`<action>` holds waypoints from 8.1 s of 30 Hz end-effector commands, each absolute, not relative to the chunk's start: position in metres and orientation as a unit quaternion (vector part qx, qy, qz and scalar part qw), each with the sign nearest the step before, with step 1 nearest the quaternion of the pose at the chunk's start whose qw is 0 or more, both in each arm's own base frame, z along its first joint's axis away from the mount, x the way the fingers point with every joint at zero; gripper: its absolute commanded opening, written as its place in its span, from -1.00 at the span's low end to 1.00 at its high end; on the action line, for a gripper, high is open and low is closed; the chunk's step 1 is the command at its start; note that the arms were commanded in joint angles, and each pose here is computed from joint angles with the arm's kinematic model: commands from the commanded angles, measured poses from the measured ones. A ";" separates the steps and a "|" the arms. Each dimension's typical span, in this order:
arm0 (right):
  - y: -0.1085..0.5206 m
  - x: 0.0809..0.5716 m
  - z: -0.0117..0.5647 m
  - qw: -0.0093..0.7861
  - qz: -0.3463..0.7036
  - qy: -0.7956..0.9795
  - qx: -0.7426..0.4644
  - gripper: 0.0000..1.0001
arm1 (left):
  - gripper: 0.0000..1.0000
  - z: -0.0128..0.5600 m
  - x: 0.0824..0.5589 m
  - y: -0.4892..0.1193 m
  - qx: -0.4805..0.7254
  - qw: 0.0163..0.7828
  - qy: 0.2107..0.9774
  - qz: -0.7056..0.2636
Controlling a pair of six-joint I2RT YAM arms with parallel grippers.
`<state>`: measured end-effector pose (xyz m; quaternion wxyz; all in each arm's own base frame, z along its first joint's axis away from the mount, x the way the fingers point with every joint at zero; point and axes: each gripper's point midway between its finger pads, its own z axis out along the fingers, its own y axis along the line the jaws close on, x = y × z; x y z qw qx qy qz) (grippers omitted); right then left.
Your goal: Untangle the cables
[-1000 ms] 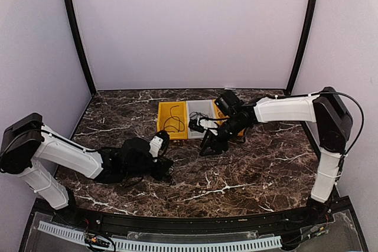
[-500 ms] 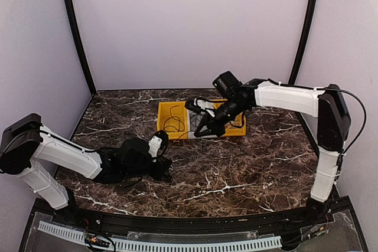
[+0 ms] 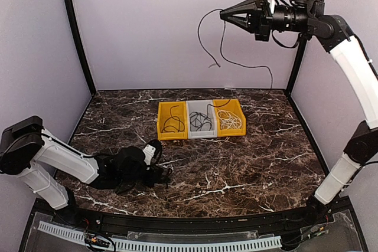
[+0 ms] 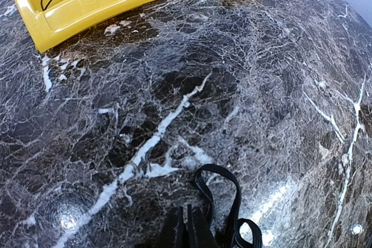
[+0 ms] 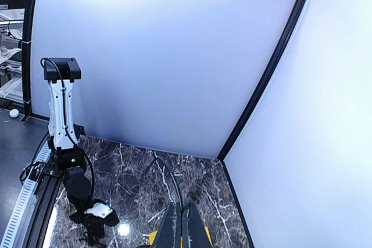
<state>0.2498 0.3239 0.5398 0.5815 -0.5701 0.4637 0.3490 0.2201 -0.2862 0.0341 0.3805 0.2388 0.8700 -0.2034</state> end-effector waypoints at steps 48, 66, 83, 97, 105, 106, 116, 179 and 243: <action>0.456 0.416 0.473 0.673 0.268 0.472 -0.502 -1.00 | -0.16 0.109 0.204 -0.180 -0.014 0.477 0.838 -0.265; 0.465 0.356 0.545 0.711 0.304 0.391 -0.499 -1.00 | -0.16 0.105 0.206 -0.186 -0.008 0.474 0.840 -0.264; 0.469 0.403 0.491 0.703 0.242 0.450 -0.495 -1.00 | -0.16 0.105 0.204 -0.183 -0.014 0.474 0.838 -0.270; 0.469 0.366 0.533 0.710 0.284 0.417 -0.492 -1.00 | -0.16 0.101 0.202 -0.173 -0.027 0.481 0.834 -0.270; 0.467 0.364 0.536 0.712 0.277 0.416 -0.493 -1.00 | -0.16 0.099 0.203 -0.180 -0.017 0.476 0.837 -0.269; 0.467 0.365 0.535 0.713 0.276 0.415 -0.493 -1.00 | -0.16 0.100 0.203 -0.181 -0.016 0.475 0.837 -0.269; 0.485 0.407 0.468 0.699 0.218 0.456 -0.506 -1.00 | -0.16 0.102 0.202 -0.177 -0.020 0.476 0.836 -0.271; 0.416 0.424 0.219 0.419 0.114 0.672 -0.600 0.06 | -0.16 0.099 0.201 -0.162 -0.039 0.497 0.824 -0.270; 0.344 0.492 0.168 0.349 0.195 0.826 -0.397 -0.18 | -0.15 0.089 0.201 -0.166 -0.032 0.490 0.829 -0.268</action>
